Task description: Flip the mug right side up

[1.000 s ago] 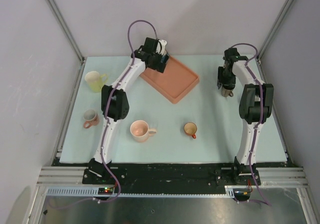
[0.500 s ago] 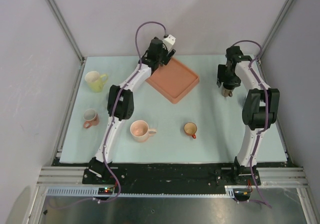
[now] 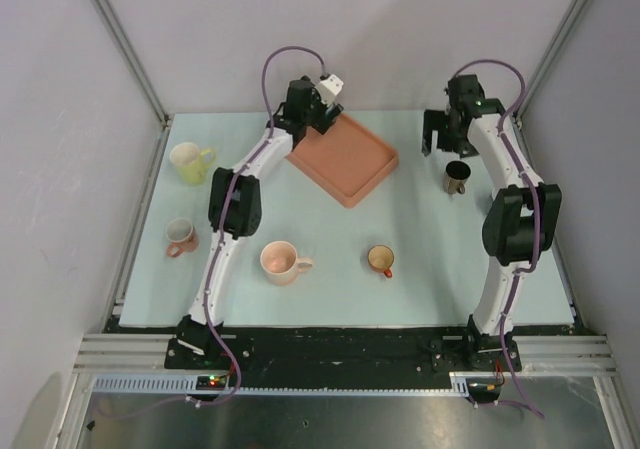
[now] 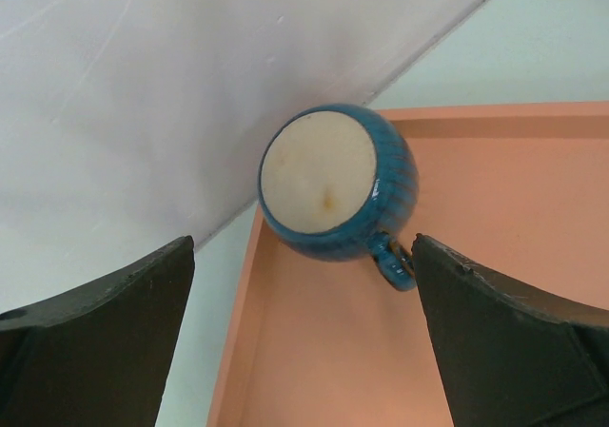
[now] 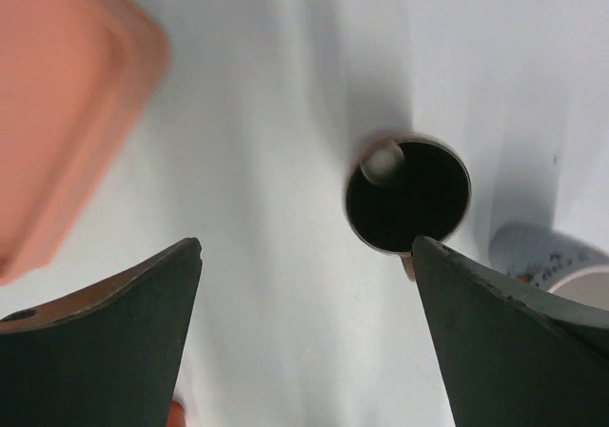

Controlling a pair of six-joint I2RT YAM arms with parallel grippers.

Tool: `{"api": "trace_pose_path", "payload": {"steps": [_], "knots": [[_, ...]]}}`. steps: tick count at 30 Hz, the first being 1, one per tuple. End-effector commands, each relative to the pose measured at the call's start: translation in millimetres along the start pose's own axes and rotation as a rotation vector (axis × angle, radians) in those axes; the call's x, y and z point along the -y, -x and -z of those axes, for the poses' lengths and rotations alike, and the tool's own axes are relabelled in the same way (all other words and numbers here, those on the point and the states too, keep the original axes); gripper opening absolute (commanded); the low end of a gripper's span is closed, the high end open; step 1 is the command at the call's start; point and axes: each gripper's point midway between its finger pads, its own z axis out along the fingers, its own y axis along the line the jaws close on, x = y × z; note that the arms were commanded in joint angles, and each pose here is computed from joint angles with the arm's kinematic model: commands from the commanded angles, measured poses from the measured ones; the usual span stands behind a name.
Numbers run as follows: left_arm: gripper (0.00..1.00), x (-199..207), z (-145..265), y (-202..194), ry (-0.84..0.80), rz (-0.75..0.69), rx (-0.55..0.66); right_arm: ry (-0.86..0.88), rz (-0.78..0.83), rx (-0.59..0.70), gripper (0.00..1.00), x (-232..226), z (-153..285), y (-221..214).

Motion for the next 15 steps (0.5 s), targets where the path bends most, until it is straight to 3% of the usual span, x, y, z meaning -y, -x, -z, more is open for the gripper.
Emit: {"api": "trace_pose_path", "payload": {"steps": [1, 6, 10, 12, 15], "knots": [[1.00, -36.2, 33.2, 53.9, 0.019, 0.121, 0.099, 0.152, -0.002, 0.224, 0.99, -44.2, 52.5, 69.0], [1.00, -56.3, 48.8, 56.9, 0.038, 0.239, 0.093, 0.477, 0.014, 0.409, 0.99, -126.2, 81.8, 114.8], [1.00, -67.7, 72.4, 60.5, -0.006, 0.297, 0.079, 0.847, -0.109, 0.585, 0.99, -198.0, 105.5, 161.5], [1.00, -69.1, 81.1, 55.8, -0.036, 0.338, 0.058, 1.001, -0.215, 0.630, 0.99, -224.4, 106.5, 179.4], [1.00, -72.1, 92.0, 43.8, -0.046, 0.392, 0.013, 1.157, -0.384, 0.585, 0.97, -258.9, 81.0, 193.4]]}}
